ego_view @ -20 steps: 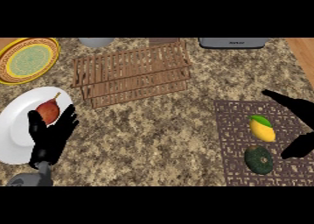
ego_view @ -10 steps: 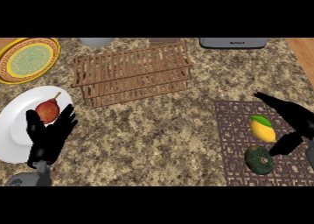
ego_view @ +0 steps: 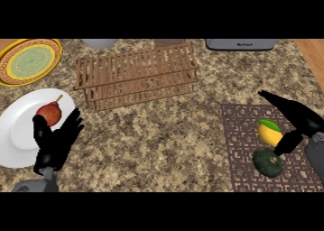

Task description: Pick the lemon from the placemat and place it in the tiered shelf

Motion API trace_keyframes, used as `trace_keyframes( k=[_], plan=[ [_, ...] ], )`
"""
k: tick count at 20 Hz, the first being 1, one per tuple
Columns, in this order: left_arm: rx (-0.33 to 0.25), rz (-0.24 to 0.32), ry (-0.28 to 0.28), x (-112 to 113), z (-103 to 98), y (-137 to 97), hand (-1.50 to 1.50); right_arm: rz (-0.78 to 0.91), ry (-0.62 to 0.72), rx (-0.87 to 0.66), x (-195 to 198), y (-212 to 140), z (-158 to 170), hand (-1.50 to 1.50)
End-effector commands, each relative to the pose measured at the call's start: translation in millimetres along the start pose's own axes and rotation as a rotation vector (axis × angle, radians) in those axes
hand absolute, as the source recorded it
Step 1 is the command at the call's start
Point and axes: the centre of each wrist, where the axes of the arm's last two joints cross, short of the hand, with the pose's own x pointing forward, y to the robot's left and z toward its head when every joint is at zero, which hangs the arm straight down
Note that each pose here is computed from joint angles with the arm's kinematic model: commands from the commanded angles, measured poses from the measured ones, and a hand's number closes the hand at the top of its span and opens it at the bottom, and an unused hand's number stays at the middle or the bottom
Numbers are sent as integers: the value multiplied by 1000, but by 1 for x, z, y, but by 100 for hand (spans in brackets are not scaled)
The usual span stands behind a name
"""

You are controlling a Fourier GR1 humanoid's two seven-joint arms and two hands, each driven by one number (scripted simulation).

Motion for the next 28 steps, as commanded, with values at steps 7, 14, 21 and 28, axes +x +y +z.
trace_keyframes(
  k=[7, 14, 21, 28],
  plan=[
    [4, 13, 3, 1, -3, 17, 0, -14, -50, 4, 2, 29, -18, -150],
    [19, 1, 8, 8, 2, 19, 0, 101, -174, 182, -8, 37, -16, 150],
    [10, 12, -23, 13, -4, 18, 0, 31, -289, 150, 65, 76, -24, 150],
    [-38, -13, 0, 10, -5, -1, 0, -3, -346, 128, 229, 112, -30, 150]
  ],
)
